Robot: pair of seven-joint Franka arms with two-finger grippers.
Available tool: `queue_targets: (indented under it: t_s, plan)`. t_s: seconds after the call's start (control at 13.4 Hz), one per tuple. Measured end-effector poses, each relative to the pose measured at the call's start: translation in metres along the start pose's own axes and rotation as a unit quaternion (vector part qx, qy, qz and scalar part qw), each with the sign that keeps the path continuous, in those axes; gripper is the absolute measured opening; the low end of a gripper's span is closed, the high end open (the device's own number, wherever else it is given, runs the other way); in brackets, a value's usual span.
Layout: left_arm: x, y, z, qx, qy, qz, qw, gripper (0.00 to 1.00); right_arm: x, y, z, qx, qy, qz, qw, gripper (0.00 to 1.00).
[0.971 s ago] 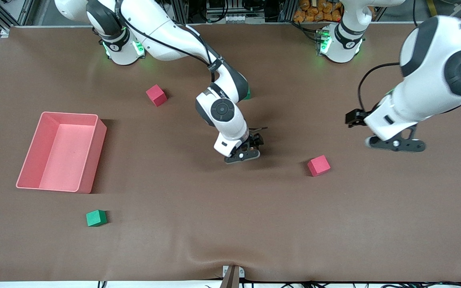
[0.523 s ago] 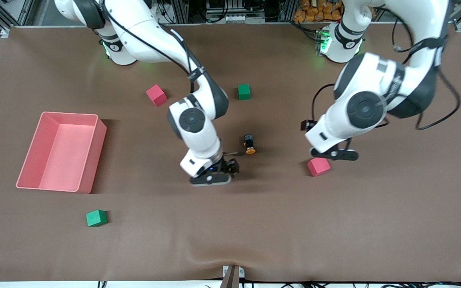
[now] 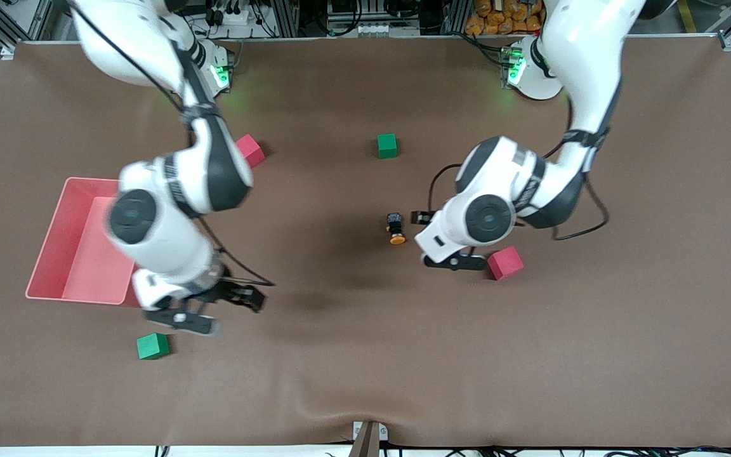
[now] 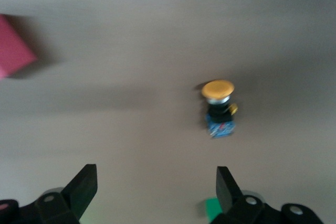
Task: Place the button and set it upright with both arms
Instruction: 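Grasp the button with the left gripper while the right gripper withdraws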
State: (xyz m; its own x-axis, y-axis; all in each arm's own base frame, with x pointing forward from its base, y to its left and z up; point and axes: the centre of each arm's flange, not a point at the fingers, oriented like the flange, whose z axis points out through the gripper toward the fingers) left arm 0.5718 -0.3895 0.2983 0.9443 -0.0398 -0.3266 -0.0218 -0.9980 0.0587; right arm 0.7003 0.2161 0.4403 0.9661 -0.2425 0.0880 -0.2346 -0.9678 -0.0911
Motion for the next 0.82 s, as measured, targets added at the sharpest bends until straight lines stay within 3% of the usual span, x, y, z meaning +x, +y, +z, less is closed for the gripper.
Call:
queue_targets:
  t_s: [0.22, 0.45, 0.82]
  plan:
    - [0.005, 0.041, 0.051, -0.002, 0.003, -0.012, 1.000, 1.00, 0.008, 0.080, -0.055, -0.032, -0.060, -0.010, 0.998, 1.00]
    - [0.009, 0.056, 0.082, -0.016, -0.013, -0.011, 1.000, 1.00, 0.010, 0.150, -0.111, -0.063, -0.081, -0.078, 0.992, 1.00]
    - [0.004, 0.068, 0.114, -0.014, -0.040, 0.001, 0.999, 0.96, -0.016, 0.209, -0.197, -0.037, -0.096, -0.129, 0.986, 1.00]
